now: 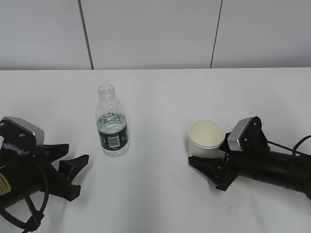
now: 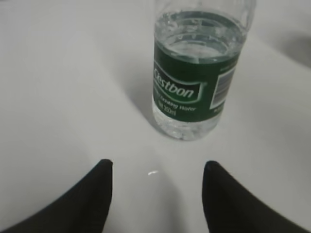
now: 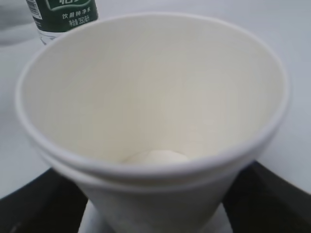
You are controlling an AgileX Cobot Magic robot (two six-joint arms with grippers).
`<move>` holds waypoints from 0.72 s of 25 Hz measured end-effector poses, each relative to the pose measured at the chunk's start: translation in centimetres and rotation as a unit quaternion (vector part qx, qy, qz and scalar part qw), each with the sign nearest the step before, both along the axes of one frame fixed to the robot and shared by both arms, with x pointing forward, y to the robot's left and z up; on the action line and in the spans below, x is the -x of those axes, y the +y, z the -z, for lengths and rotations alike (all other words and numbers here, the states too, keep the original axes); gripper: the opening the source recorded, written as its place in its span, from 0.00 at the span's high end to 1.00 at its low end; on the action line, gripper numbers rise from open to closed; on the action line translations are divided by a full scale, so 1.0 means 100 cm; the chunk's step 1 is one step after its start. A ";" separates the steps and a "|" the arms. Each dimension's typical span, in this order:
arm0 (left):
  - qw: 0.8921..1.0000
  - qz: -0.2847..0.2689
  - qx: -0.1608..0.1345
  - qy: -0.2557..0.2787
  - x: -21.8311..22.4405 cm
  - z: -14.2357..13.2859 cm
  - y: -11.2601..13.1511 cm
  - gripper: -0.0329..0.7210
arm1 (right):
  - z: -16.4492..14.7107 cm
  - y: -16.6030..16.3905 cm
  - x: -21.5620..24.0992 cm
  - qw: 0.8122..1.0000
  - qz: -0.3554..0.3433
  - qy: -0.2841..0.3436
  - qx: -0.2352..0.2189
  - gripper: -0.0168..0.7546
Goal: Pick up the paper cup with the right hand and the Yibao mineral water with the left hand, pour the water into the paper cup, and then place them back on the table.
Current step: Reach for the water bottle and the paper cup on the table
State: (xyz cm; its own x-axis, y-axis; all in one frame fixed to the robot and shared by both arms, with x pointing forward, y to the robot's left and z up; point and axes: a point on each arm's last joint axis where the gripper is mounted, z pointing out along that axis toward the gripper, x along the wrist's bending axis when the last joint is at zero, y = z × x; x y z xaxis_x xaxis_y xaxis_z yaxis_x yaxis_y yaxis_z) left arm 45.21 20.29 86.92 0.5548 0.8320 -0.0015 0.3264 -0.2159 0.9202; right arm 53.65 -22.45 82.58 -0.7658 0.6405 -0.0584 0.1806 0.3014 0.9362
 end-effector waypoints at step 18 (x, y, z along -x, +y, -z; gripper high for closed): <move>0.997 0.037 0.020 -0.067 -0.039 -0.015 -0.020 0.30 | 0.000 0.000 0.000 1.000 -0.001 0.000 0.000 0.29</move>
State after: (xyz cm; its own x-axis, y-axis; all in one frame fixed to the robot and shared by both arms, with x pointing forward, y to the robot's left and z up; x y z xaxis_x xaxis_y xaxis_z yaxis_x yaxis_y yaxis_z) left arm 49.08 18.25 88.38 0.6127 0.7892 0.0433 0.1851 -0.1965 0.9629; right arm 53.65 -22.44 82.59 -0.7670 0.6389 -0.0588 0.1797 0.3019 0.9362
